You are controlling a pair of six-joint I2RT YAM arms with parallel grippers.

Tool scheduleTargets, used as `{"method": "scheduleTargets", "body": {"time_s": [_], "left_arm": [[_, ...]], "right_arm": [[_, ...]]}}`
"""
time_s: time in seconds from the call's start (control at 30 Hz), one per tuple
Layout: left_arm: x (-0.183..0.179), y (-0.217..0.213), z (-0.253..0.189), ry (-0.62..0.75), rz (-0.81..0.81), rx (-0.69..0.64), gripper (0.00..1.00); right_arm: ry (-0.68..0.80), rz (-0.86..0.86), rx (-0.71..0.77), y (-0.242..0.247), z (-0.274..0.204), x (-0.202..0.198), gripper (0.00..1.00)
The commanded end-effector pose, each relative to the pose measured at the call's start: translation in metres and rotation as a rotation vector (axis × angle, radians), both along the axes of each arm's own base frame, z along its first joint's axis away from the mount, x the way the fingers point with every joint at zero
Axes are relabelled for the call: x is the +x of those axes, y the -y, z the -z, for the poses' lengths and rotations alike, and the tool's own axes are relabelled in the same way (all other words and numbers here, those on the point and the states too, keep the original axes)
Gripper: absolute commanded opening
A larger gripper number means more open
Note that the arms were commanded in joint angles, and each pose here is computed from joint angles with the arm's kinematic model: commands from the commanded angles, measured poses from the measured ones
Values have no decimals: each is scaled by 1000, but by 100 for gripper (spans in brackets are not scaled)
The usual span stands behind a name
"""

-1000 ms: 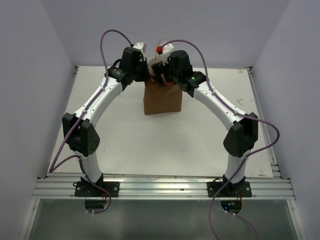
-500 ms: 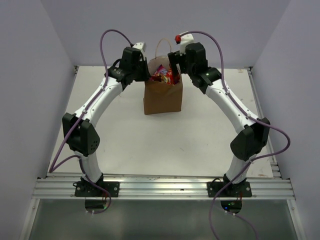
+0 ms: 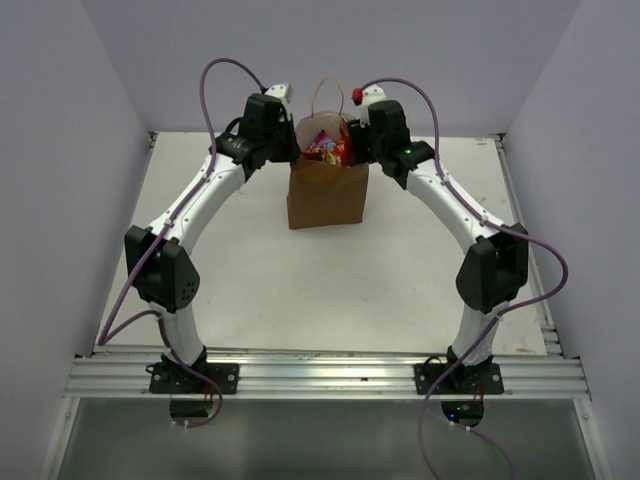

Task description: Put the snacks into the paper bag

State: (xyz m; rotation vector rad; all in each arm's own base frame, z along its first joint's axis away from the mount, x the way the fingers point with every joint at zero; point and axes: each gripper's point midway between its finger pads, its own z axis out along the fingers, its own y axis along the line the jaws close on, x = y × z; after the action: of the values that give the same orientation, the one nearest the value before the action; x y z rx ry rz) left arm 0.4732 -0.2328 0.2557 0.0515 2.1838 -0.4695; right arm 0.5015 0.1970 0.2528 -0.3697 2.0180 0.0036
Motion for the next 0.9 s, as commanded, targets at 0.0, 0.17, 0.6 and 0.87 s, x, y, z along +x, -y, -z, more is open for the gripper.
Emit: {"method": "scheduleTargets", "body": {"time_s": [0.0,0.17,0.6,0.87], "left_arm": [[2,6,-16,52,20,-18,9],[1,6,-17,61,29,0,0],[-59,8,-58,179,-31,135,0],[-116,2,-73,156,-66,135,0]], "right_arm": [[6,-28,49,-10,-8,3,50],[16,-33,67,-10,-20,-2,0],[118,-81,102,4,-110,-97,0],[30,-126,103,0,-114,-177,0]]}}
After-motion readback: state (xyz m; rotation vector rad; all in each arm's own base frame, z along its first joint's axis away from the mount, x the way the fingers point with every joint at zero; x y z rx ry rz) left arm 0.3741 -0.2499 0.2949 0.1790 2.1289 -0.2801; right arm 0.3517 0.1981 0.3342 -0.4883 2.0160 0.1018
